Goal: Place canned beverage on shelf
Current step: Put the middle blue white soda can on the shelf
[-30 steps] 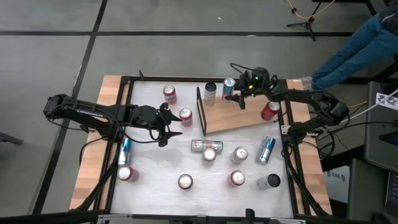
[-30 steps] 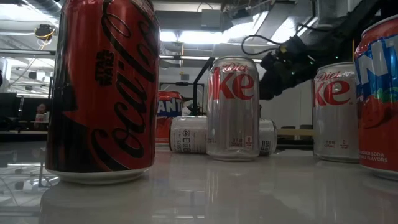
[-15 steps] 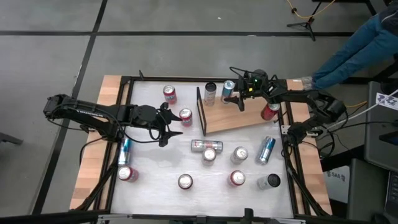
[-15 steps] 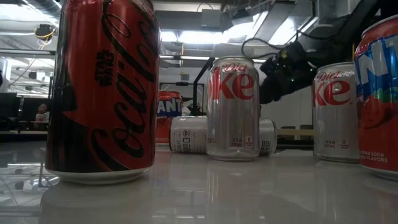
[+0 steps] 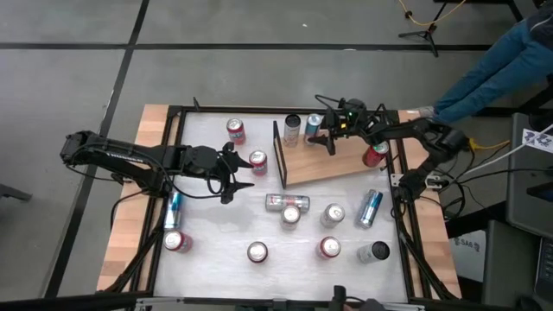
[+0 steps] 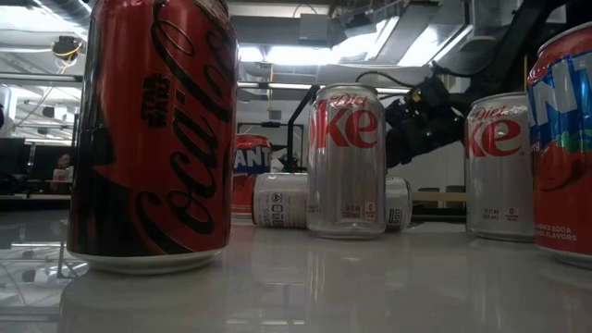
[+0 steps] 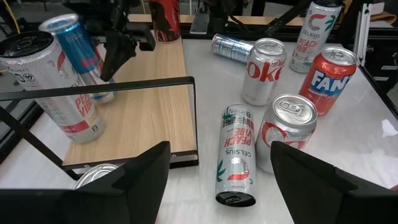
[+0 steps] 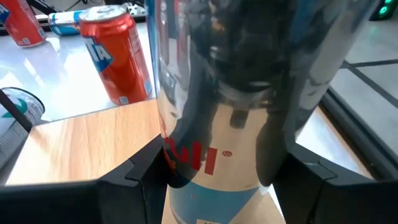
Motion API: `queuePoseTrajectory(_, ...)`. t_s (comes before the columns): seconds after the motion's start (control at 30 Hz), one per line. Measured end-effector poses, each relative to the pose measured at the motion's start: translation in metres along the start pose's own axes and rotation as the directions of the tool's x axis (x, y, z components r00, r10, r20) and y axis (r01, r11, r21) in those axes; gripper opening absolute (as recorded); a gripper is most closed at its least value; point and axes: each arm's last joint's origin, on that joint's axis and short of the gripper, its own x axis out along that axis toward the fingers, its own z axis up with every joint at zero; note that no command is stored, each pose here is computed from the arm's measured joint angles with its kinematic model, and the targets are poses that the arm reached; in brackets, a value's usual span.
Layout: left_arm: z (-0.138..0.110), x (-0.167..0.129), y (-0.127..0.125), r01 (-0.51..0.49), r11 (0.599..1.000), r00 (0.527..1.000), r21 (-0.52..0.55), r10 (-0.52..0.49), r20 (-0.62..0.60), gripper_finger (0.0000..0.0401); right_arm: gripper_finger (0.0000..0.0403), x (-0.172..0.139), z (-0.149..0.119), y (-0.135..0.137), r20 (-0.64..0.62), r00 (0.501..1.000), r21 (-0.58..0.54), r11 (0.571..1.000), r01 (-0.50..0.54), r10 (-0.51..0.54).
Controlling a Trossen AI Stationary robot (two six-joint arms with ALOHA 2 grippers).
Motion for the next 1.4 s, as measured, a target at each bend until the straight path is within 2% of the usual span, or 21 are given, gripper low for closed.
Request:
queuePoseTrajectory(0.43,0.000,0.000,0.000,0.000,1.000,1.000,0.000,0.000,0.000,0.0270,0.0218,0.007,-0.010,-0.004,-0.003,1.000,-0.013,1.000,-0.011,0.011)
queuePoseTrajectory(0.9,0.000,0.000,0.000,0.000,1.000,1.000,0.000,0.000,0.000,0.0270,0.0289,0.007,-0.014,-0.003,-0.026,1.000,0.012,1.000,-0.003,0.004)
queuePoseTrajectory(1.4,0.000,0.000,0.000,0.000,1.000,1.000,0.000,0.000,0.000,0.0270,0.0293,0.007,-0.015,-0.003,-0.034,0.999,0.018,1.000,-0.011,0.011)
